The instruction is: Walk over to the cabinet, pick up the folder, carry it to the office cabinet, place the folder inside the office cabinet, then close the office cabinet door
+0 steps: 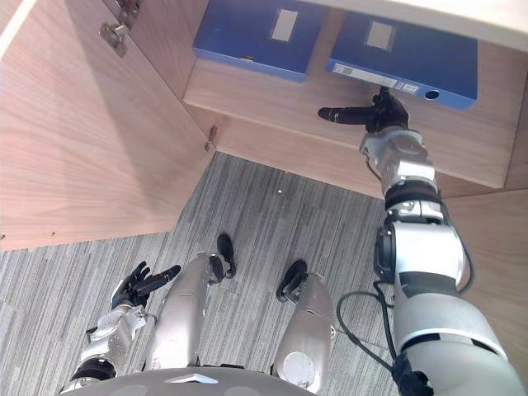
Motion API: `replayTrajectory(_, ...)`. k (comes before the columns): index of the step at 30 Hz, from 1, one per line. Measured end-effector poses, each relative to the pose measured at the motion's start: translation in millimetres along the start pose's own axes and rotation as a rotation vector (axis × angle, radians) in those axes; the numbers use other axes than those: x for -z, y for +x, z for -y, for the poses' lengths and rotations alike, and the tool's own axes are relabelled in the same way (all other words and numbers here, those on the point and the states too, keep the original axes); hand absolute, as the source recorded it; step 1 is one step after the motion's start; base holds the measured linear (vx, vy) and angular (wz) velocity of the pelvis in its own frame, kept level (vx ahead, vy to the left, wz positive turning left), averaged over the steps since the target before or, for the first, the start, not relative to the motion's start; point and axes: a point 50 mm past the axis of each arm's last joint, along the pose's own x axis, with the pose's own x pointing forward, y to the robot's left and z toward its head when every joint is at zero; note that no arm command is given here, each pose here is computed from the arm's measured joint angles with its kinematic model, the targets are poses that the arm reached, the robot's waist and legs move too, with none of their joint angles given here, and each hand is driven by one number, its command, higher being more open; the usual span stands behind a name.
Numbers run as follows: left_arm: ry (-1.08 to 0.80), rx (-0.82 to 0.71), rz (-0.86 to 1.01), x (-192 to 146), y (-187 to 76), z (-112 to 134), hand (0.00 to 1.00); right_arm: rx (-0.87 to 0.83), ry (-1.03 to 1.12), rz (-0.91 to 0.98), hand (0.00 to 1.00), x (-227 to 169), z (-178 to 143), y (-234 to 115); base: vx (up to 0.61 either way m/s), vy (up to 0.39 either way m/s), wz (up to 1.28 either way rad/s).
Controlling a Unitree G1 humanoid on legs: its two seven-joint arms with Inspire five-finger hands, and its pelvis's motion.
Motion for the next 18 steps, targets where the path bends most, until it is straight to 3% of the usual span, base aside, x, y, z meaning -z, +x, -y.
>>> replayTrajectory(7,0.028,0.037,0.018,-3.6,-3.3,-2.0,1.00,0.043,0.112,-0.137,1.00,63.9,26.1,-14.5,0.08,-0.015,-0.08)
replayTrajectory(18,0.048,0.068,-0.025,10.1,-8.0,4.7,1.00,0.054,-0.182,-0.217,1.00,94.2,20.4,-22.7,0.02,-0.036,0.05)
